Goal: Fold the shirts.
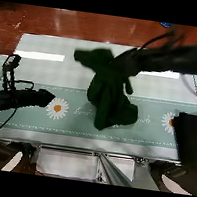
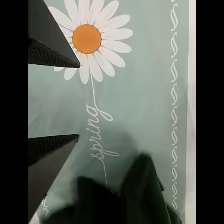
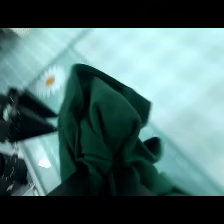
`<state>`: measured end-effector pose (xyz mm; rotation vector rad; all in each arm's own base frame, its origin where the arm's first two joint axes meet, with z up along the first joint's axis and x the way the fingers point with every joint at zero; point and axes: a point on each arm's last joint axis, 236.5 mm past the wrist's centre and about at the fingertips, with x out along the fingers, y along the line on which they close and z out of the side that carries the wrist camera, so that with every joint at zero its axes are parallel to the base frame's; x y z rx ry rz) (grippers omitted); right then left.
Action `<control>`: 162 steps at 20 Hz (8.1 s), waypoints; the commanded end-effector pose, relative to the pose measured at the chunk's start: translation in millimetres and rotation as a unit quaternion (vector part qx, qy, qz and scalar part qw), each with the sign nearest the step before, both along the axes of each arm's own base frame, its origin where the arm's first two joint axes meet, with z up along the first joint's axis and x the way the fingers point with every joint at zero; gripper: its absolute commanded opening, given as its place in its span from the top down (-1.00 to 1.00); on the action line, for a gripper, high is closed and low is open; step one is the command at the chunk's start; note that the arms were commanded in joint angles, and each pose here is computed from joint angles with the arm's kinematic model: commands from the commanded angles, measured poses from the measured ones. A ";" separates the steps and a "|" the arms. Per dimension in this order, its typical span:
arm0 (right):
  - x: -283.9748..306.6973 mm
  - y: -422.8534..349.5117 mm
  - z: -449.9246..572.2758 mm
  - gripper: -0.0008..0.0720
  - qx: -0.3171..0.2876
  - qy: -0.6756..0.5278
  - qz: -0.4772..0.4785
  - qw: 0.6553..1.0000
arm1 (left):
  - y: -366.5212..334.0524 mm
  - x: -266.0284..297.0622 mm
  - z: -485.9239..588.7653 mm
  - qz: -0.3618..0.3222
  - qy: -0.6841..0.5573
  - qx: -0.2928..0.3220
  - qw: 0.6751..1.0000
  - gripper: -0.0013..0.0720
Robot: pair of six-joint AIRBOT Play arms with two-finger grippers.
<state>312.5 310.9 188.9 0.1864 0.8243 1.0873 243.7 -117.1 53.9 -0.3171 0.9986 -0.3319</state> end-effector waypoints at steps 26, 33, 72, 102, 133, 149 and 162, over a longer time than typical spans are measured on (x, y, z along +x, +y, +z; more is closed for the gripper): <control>-24.2 -262.2 -215.7 -0.14 -0.083 0.269 -0.387 0.878 | -40.8 10.0 -109.8 0.127 0.274 -0.309 0.902 -0.42; -25.9 -262.5 -220.4 -0.14 -0.086 0.268 -0.386 0.878 | -51.2 15.5 -141.2 0.158 0.301 -0.299 0.892 -0.42; 71.1 -200.4 99.7 0.88 0.004 -0.079 -0.299 0.951 | 27.9 156.2 210.5 0.030 -0.159 -0.281 0.946 0.92; 9.1 -238.9 -71.5 0.88 -0.051 0.071 -0.391 0.916 | 78.4 108.0 116.1 0.156 -0.170 -0.054 0.971 0.92; -58.3 -250.8 -202.7 -0.14 -0.013 0.270 -0.385 0.882 | 125.2 -60.7 -143.2 0.249 0.358 -0.144 0.888 -0.43; -99.8 -345.0 -246.1 -0.14 -0.100 0.349 -0.530 0.767 | 76.4 -47.0 -167.7 0.192 0.339 -0.171 0.905 0.92; -94.4 -276.2 -295.6 -0.14 0.001 0.466 -0.458 0.757 | 77.6 -45.5 -168.4 0.194 0.336 -0.170 0.906 0.92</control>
